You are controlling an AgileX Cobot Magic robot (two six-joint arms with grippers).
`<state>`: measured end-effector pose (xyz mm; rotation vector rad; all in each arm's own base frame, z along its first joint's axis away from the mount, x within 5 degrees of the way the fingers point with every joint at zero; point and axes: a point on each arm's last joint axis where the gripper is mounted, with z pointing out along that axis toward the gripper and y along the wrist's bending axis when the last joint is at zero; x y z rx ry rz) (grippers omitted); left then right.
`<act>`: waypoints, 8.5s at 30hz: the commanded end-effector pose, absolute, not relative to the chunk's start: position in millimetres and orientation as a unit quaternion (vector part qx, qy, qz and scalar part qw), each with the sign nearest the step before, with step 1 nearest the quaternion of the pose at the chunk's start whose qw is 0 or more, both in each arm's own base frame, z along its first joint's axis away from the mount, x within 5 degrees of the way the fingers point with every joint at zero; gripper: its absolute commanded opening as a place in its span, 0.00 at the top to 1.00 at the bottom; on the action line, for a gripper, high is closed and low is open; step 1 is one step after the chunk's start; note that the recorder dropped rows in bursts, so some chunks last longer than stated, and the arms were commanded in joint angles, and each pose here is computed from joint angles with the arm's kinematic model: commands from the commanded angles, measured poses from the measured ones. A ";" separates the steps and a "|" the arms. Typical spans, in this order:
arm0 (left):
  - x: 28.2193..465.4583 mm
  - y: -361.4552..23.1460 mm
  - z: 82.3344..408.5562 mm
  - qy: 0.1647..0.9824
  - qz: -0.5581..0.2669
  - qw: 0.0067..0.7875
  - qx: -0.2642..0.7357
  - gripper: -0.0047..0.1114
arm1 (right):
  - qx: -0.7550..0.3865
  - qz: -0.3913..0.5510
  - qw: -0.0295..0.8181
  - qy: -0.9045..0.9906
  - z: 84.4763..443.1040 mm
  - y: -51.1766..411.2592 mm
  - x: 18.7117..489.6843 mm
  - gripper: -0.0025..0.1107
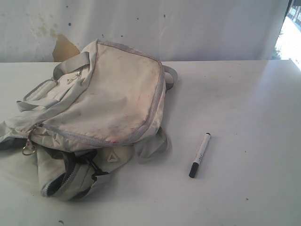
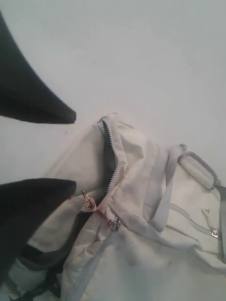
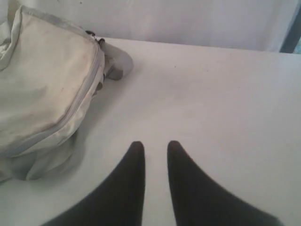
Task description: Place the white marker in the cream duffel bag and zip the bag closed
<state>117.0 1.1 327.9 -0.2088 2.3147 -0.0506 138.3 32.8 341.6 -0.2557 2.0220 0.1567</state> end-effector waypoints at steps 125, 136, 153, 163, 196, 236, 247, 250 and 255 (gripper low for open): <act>284.6 -28.6 242.4 0.840 -0.278 0.292 0.364 0.96 | -0.180 0.409 0.270 0.853 267.4 284.7 215.3 0.68; 285.0 -29.4 243.4 0.839 -0.284 0.295 0.359 0.96 | -0.174 0.398 0.298 0.850 253.4 329.7 220.6 0.68; 283.4 -30.9 244.2 0.835 -0.295 0.292 0.361 0.96 | -0.128 0.391 0.330 0.850 241.8 356.8 244.9 0.68; 283.5 -30.8 244.2 0.835 -0.295 0.292 0.361 0.96 | -0.113 0.378 0.326 0.859 226.2 359.5 249.9 0.75; 296.0 -21.4 241.4 0.903 -0.280 0.280 0.166 0.96 | -0.231 0.307 0.184 0.905 229.0 312.7 253.1 0.98; 301.6 -2.9 232.3 0.937 -0.176 0.276 0.120 0.66 | -0.317 0.046 0.217 0.922 235.2 212.4 309.2 0.98; 278.6 -13.9 283.6 0.904 -0.214 0.350 0.121 0.28 | -0.300 0.148 0.259 0.906 280.5 216.6 289.9 0.98; 269.5 -15.9 296.4 0.894 -0.205 0.370 0.150 0.28 | -0.305 0.150 0.254 0.905 278.2 217.7 290.0 0.98; 256.9 -52.4 298.3 0.855 -0.235 0.363 0.287 0.28 | -0.303 0.152 0.263 0.903 279.0 218.3 291.3 0.98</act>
